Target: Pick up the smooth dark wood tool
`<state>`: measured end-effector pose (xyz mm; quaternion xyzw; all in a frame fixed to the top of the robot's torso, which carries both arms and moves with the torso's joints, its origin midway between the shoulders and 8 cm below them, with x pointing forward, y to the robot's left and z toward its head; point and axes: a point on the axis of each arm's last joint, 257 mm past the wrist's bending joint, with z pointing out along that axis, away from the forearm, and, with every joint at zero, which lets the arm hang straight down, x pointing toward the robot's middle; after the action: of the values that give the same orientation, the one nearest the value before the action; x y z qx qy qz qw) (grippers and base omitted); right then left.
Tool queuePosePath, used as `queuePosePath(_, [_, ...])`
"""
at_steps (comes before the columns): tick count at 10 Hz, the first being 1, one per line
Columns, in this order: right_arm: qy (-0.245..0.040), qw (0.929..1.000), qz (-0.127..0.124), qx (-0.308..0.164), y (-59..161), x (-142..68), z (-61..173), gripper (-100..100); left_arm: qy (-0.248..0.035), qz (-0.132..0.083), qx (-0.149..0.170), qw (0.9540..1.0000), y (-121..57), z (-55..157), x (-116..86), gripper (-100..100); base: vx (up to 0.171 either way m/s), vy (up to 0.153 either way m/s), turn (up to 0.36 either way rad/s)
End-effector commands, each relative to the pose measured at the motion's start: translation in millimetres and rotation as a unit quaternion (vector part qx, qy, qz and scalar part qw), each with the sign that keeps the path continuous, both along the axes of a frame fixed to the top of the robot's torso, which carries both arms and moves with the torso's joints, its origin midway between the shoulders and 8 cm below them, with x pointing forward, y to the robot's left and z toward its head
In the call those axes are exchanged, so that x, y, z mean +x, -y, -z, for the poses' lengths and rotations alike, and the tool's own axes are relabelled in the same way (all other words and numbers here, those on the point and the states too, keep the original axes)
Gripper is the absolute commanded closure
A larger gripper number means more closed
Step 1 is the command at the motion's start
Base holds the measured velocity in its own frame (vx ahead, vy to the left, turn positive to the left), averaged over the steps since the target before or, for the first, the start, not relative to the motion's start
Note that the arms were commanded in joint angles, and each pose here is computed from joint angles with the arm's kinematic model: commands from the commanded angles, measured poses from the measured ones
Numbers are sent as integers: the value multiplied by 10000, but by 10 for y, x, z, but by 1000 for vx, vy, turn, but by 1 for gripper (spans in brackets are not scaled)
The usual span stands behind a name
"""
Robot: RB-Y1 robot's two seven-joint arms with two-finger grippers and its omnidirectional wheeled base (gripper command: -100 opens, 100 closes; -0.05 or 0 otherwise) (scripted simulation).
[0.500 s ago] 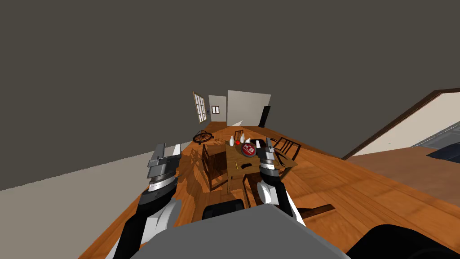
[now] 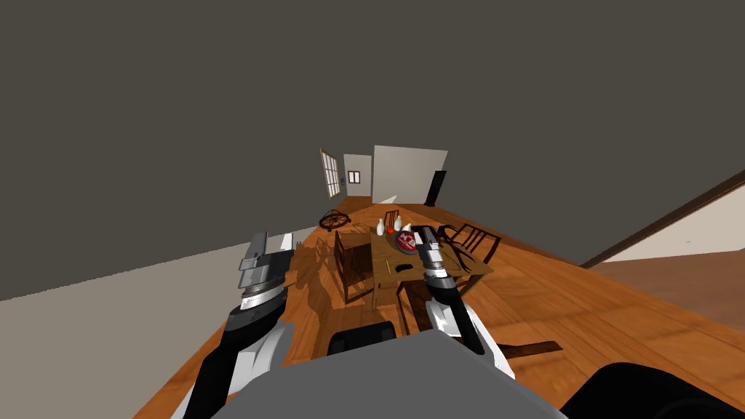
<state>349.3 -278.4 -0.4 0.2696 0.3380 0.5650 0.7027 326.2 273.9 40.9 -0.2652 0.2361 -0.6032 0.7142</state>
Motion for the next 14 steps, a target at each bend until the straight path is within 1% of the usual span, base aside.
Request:
queuePosePath(1, [-283, 9981, 165, -515, 60, 43, 198, -100, 0, 0, 0, 10000, 0, 0, 0, 0, -65, 72, 166])
queuePosePath(2, [-287, 9979, 170, -552, 52, 45, 201, -100, 0, 0, 0, 10000, 0, 0, 0, 0, -39, 47, 58])
queuePosePath(3, [-482, 9942, 297, -915, 106, 62, 347, -100, 0, 0, 0, 10000, 0, 0, 0, 0, -33, 47, 127])
queuePosePath(4, [-684, 9890, 427, -1239, 189, 71, 500, -100, 0, 0, 0, 10000, 0, 0, 0, 0, -43, 64, 219])
queuePosePath(5, [-694, 9879, 436, -1317, 171, 75, 509, -100, 0, 0, 0, 10000, 0, 0, 0, 0, -35, 47, 90])
queuePosePath(6, [-908, 9803, 573, -1660, 268, 77, 676, -100, -1, -1, 0, 10000, 0, 0, 0, 0, -37, 51, 180])
queuePosePath(7, [-917, 9790, 579, -1724, 253, 80, 685, -100, 0, 0, 0, 10000, 0, 0, 0, 0, -22, 40, 78])
queuePosePath(8, [-1144, 9686, 718, -2086, 362, 72, 865, -100, -1, -1, 1, 10000, -1, 0, 0, 0, -21, 67, 151])
queuePosePath(9, [-1152, 9672, 722, -2145, 350, 75, 874, -100, 0, 0, 0, 10000, 0, 0, 0, 0, -16, 47, 94])
queuePosePath(10, [-1385, 9547, 856, -2490, 476, 55, 1060, -100, -1, -1, 0, 10000, 0, 0, 0, 0, -16, 49, 217])
queuePosePath(11, [-1397, 9523, 859, -2573, 459, 59, 1074, -100, 0, 0, 0, 10000, 0, 0, 0, 0, -14, 39, 100])
queuePosePath(12, [-1614, 9376, 984, -2919, 590, 25, 1247, -100, -1, -1, 1, 10000, -1, 0, 0, 0, -8, 51, 218])
queuePosePath(13, [-1649, 9342, 986, -3005, 581, 29, 1285, -100, 0, 0, 0, 10000, 0, 0, 0, 0, -9, 38, 92])
queuePosePath(14, [-1890, 9176, 1099, -3320, 734, -21, 1480, -100, -1, -1, 1, 10000, -1, 1, 0, 0, -12, 49, 168])
